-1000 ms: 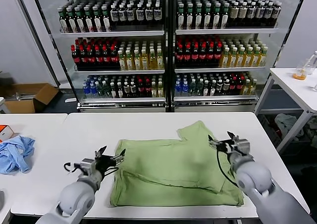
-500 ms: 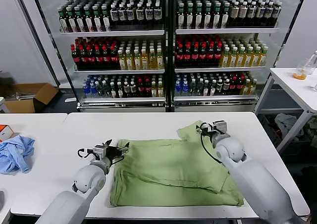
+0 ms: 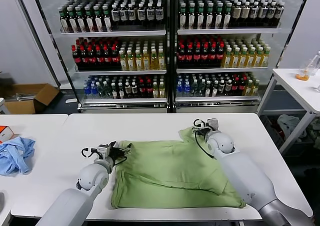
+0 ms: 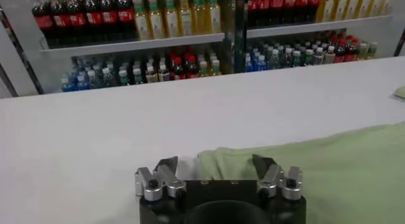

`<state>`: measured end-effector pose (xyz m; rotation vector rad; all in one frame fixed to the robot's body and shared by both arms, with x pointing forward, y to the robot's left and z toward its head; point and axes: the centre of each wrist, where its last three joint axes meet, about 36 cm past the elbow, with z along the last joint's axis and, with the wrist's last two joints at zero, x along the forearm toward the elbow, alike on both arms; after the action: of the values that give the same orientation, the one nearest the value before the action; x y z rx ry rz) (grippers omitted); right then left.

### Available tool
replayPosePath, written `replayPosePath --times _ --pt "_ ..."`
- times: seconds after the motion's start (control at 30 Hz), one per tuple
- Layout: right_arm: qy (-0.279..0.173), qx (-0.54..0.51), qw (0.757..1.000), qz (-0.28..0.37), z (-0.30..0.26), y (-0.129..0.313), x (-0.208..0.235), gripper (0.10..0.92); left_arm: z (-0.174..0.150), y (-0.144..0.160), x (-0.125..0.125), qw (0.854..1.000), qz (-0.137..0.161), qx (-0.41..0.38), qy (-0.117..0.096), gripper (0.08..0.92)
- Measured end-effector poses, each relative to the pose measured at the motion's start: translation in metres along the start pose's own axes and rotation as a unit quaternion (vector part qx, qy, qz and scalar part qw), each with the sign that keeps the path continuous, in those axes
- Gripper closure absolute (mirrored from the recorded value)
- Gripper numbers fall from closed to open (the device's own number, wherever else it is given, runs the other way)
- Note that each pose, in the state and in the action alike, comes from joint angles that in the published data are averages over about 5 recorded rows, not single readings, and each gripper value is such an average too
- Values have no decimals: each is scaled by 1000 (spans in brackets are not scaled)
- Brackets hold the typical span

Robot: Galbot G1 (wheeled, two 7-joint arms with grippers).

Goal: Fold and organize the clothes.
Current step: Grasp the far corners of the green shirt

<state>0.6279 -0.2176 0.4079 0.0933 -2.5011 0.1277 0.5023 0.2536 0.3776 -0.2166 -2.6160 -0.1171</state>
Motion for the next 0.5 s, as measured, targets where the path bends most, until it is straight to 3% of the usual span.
replayPosePath --times 0.1,0.5 --pt "6 -6 1000 0 2 -1 -3 238 2 0 0 1000 3 0 1 436" --pt "10 -12 1000 -19 10 -2 1 576 5 3 3 1000 21 13 1 782"
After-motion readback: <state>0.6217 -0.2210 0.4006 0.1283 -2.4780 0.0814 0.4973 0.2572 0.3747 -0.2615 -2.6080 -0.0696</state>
